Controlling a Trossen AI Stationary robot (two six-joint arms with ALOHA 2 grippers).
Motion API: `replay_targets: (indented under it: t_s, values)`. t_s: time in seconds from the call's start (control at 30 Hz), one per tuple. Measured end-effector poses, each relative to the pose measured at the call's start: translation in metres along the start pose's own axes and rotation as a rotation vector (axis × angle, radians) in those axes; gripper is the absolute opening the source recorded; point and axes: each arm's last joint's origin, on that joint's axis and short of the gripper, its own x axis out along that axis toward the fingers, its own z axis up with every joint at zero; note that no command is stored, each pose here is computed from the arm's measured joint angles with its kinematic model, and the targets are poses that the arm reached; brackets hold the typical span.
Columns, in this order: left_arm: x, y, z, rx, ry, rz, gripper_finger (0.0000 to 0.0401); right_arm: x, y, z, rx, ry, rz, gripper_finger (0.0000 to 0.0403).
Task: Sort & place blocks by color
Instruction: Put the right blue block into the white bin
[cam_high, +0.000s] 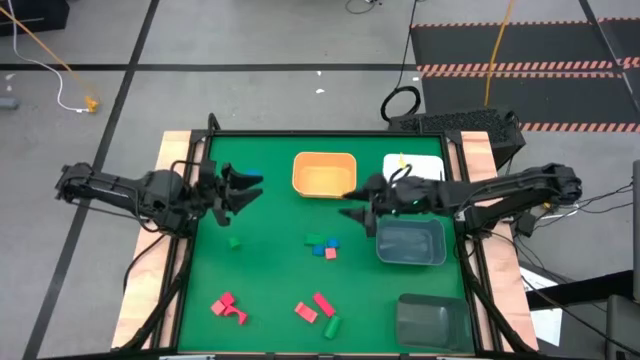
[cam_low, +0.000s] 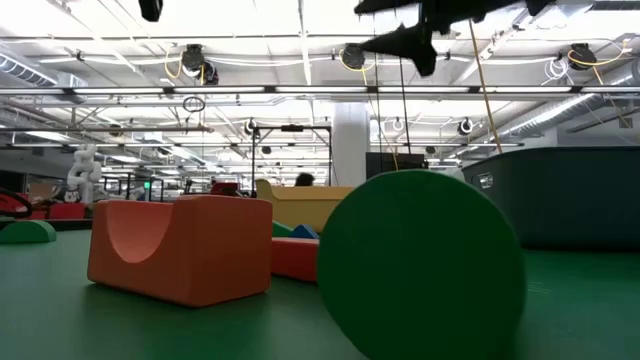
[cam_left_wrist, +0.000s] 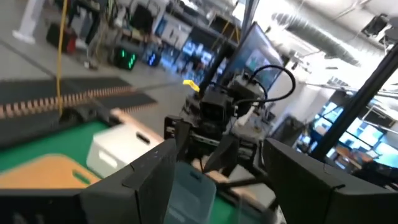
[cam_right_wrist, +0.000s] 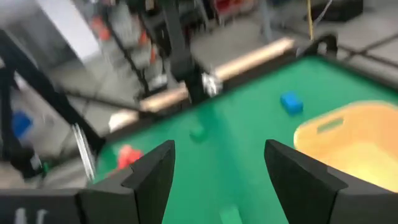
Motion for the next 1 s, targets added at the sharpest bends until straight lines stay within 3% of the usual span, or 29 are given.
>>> replay_targets:
  t_s: [0.27,0.67,1.0]
  values:
    - [-0.001,-0.006,-0.018,-0.073,0.142,-0.008,0.0241,0.027,0.013,-0.043,-0.155,0.193,0.015,0.0242]
    - [0.014,-0.020,-0.055,-0.125,0.295,-0.010,0.0241,0.052,0.018,-0.088,-0.402,0.349,0.037,0.0242]
    - [0.017,-0.035,-0.049,-0.196,0.194,-0.114,0.0241,0.069,0.001,-0.112,-0.460,0.451,-0.036,0.0242]
